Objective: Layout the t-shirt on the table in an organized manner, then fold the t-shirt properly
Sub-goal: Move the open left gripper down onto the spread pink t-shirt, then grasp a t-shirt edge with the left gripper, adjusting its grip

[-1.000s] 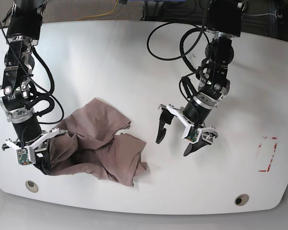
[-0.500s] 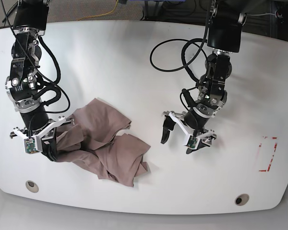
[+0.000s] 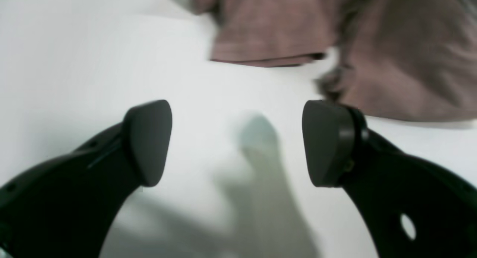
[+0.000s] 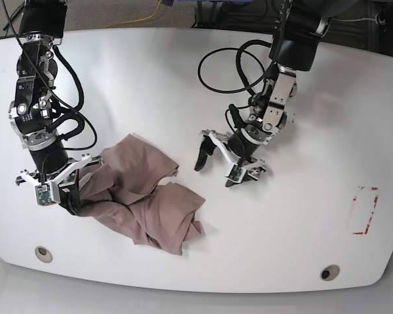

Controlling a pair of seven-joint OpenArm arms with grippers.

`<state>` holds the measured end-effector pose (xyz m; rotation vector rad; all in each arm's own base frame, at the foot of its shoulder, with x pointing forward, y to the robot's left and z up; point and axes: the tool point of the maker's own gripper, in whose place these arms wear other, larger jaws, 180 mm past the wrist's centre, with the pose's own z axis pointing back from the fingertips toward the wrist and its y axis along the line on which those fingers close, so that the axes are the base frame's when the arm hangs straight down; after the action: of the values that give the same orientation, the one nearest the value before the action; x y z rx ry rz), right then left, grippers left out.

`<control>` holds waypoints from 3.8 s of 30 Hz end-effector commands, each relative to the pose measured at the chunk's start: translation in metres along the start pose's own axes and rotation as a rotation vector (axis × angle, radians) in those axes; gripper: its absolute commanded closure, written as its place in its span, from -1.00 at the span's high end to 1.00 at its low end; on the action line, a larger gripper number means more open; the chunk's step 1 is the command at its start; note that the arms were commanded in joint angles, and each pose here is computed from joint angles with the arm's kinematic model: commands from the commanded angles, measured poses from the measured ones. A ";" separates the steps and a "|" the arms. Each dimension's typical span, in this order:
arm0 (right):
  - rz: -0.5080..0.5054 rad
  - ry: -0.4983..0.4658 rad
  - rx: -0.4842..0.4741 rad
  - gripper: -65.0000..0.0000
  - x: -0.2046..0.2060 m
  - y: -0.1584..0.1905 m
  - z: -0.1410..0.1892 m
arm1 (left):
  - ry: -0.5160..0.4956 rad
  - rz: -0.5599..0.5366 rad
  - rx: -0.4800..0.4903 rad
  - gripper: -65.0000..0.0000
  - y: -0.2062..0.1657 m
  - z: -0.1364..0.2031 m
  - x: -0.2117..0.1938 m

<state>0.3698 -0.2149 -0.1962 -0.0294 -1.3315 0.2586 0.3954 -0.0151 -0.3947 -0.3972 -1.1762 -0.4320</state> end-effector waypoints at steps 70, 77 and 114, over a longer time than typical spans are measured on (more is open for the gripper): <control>-0.024 -0.021 -0.059 -1.00 -0.002 -0.019 0.013 | -0.077 0.268 0.084 0.59 -0.006 -0.078 0.042; -0.024 -0.020 -0.060 -1.00 -0.002 -0.019 0.014 | -0.089 0.290 0.057 0.59 -0.010 -0.079 0.046; -0.060 -0.002 -0.051 -1.00 -0.013 -0.010 0.014 | -0.053 0.238 0.104 0.59 -0.005 -0.090 0.054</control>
<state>0.3516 -0.2275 -0.2225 -0.0188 -1.2779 0.1623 0.4669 -0.0610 -0.4005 -0.4245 -1.1131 -0.1390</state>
